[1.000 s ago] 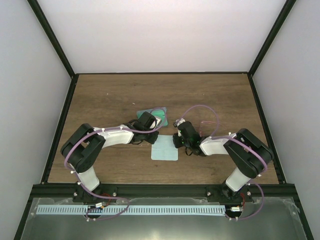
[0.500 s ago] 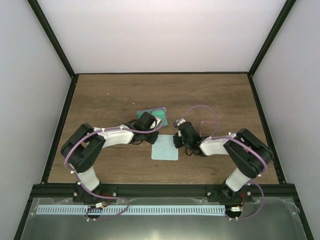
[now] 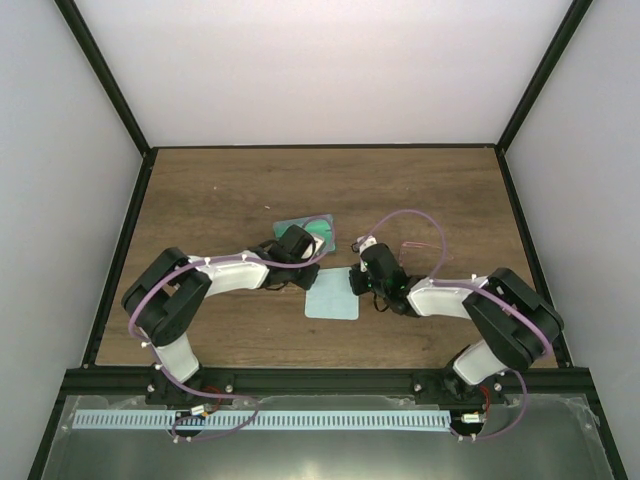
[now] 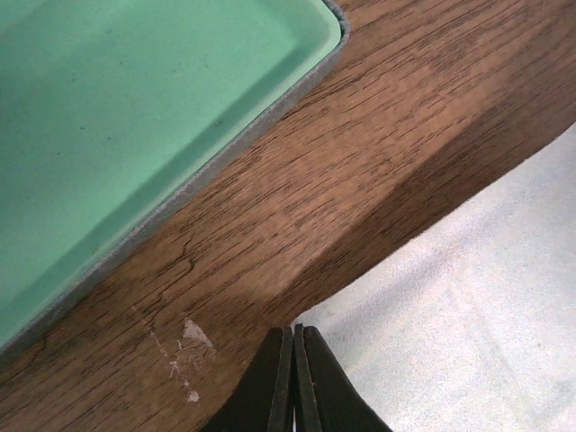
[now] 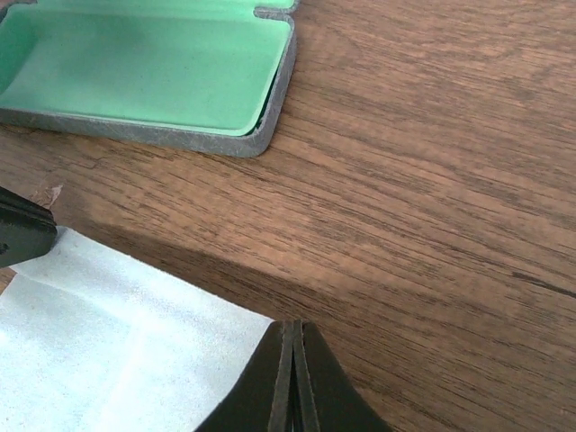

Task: Organize the sunglasses
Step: Fold the glasses cleaning cloth at the center of the board.

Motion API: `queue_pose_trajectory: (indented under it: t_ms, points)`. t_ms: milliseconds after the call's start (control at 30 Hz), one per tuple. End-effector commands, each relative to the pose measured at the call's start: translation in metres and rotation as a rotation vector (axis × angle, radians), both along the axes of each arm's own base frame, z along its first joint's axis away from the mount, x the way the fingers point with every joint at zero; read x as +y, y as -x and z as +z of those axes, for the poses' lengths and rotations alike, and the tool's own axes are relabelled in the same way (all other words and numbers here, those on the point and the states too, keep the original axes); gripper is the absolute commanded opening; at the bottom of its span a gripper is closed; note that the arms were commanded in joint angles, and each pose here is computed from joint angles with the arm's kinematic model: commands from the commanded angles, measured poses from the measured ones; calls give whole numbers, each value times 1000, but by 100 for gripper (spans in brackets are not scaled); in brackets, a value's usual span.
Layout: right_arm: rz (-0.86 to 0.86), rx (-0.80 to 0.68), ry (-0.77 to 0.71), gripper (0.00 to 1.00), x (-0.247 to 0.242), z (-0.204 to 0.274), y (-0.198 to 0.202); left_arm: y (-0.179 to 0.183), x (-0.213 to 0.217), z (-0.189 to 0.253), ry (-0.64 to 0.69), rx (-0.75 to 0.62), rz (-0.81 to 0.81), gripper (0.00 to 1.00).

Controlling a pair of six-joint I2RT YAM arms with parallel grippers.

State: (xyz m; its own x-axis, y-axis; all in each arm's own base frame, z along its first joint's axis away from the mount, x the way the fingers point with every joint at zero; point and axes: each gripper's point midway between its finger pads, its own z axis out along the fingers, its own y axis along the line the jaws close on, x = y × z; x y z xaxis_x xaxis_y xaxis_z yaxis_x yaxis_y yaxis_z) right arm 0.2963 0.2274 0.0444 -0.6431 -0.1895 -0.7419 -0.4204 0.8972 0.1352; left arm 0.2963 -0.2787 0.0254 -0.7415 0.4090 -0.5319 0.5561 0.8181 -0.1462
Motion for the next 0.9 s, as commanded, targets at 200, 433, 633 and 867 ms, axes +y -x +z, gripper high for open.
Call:
queue_pose_trajectory:
  t_ms: [200,433,633,867]
  points:
    - [-15,0,30,1,-1,-4,7,3,-6,13,22,-30,-3,4]
    - [-16,-10,24,1,-2,1,16,3,-5,16,26,-38,7,4]
    - [-20,-12,19,1,-5,2,21,6,-5,17,25,-34,3,4]
    - [-13,-6,13,1,-4,1,27,14,-5,18,24,-32,-5,4]
